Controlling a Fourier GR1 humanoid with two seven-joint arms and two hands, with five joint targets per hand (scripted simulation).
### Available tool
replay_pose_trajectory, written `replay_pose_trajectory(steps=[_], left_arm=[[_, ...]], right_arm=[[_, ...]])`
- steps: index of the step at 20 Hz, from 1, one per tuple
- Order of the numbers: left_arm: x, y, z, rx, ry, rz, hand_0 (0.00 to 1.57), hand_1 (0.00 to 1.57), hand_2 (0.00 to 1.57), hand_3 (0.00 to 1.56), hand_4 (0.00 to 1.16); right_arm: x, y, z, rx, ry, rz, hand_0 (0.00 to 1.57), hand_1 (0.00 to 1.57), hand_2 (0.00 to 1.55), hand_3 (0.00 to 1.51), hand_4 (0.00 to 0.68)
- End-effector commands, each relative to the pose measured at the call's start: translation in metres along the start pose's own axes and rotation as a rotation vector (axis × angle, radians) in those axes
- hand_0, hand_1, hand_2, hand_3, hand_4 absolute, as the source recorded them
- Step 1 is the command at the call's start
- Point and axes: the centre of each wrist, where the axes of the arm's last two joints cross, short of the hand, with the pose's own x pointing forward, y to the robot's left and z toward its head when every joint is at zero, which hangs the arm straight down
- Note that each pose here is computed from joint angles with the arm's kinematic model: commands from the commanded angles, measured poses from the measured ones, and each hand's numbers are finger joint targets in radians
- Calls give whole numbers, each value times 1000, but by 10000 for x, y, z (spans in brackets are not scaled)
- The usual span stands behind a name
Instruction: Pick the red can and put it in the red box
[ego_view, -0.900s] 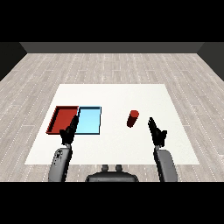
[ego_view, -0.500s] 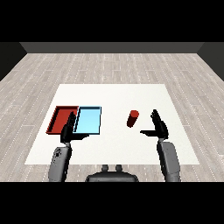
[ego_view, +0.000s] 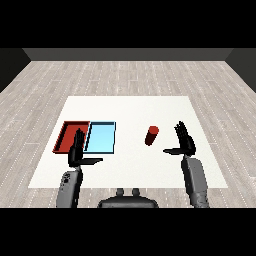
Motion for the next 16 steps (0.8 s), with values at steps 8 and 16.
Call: replay_pose_trajectory(steps=[8, 16], left_arm=[[-124, 109, 71, 3, -32, -4, 0, 0, 0, 0, 0], [80, 74, 36, -13, -15, -10, 0, 0, 0, 0, 0]], right_arm=[[-162, -86, -91, -10, -23, -24, 0, 0, 0, 0, 0], [-252, -85, -249, -11, 1, -38, 0, 0, 0, 0, 0]])
